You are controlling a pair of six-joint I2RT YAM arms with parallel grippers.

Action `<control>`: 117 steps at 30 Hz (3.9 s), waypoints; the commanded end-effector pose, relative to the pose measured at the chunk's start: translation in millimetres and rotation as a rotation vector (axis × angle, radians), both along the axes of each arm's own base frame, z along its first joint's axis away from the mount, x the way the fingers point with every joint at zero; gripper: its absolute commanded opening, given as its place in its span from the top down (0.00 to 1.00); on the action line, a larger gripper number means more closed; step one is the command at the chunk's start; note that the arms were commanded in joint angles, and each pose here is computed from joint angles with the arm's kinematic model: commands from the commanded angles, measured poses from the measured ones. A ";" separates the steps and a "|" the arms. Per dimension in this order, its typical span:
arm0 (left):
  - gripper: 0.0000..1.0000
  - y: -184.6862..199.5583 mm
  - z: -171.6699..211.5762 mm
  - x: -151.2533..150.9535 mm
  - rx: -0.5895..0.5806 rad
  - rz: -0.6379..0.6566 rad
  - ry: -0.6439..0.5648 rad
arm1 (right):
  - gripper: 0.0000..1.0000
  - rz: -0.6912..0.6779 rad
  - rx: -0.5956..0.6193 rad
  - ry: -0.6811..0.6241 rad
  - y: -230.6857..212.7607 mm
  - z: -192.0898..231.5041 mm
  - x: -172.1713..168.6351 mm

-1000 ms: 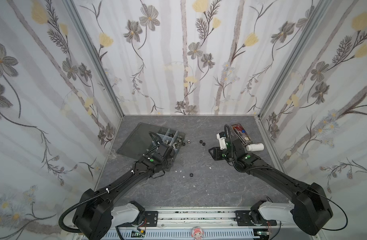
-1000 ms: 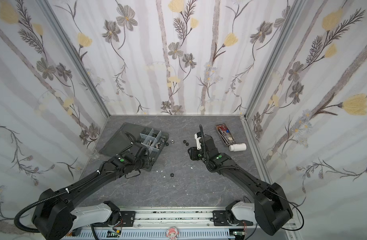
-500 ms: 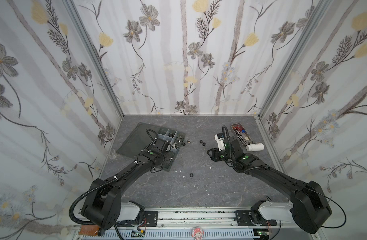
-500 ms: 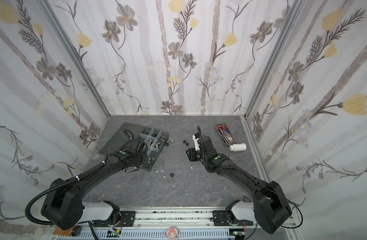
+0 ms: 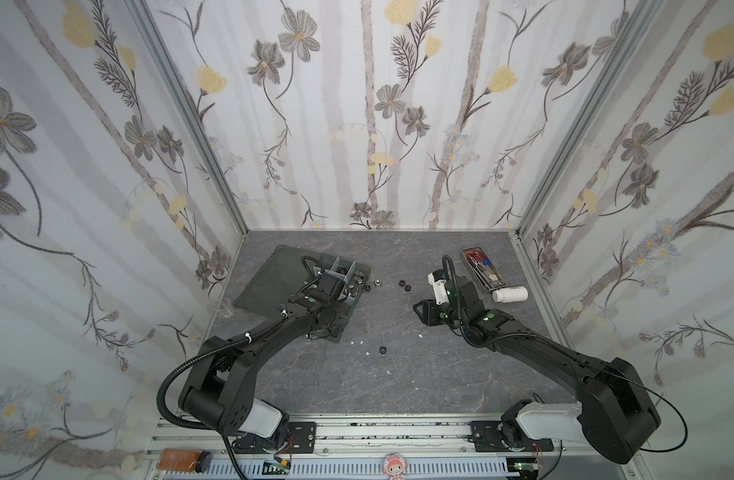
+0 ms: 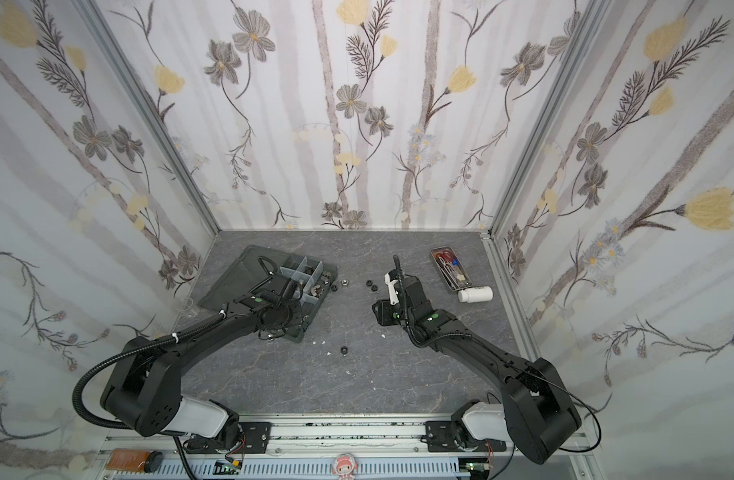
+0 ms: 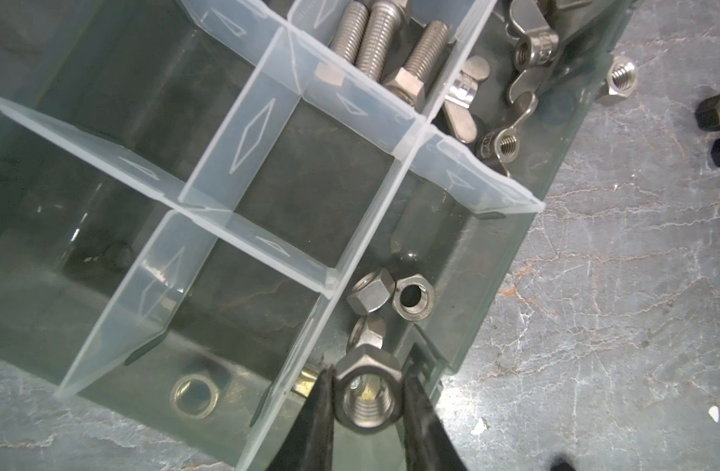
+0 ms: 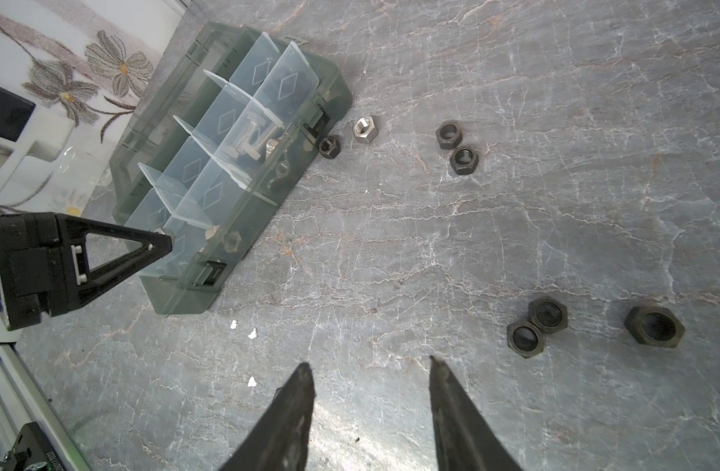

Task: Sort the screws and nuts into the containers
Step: 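Lower the hex nut into the box compartment and open the left gripper, then withdraw the left gripper while the right gripper lowers to a silver hex nut, then close the right gripper on the silver hex nut and lift it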

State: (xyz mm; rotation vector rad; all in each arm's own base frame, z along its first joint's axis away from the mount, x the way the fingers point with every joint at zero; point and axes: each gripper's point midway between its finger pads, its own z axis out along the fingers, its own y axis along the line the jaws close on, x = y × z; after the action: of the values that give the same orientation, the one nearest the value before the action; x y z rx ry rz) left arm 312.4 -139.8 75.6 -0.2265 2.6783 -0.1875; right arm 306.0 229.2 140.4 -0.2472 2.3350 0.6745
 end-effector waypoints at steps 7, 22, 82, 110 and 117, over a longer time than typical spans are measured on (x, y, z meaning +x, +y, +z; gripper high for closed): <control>0.51 -6.6 6.8 8.8 -0.003 -0.007 -0.021 | 0.52 0.018 0.002 -0.020 3.0 0.5 1.4; 0.11 2.7 105.6 -4.8 -0.088 -0.029 -0.245 | 0.52 0.010 -0.094 -0.011 22.6 3.2 22.6; 0.00 34.4 146.3 -60.1 -0.160 -0.020 -0.402 | 0.63 -0.028 -0.403 0.097 111.1 -114.3 176.6; 0.00 38.3 150.4 -65.8 -0.171 0.001 -0.401 | 0.83 -0.012 -0.394 0.066 119.0 -86.6 172.5; 0.00 41.6 146.3 -67.3 -0.164 0.024 -0.381 | 0.85 0.002 -0.377 0.020 124.8 -50.2 159.8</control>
State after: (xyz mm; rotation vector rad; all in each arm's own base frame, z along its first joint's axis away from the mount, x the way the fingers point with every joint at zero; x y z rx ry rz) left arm 245.6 -101.8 222.1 -0.2141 2.2820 -0.4126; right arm 470.0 355.6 77.0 -0.3959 2.4866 0.2443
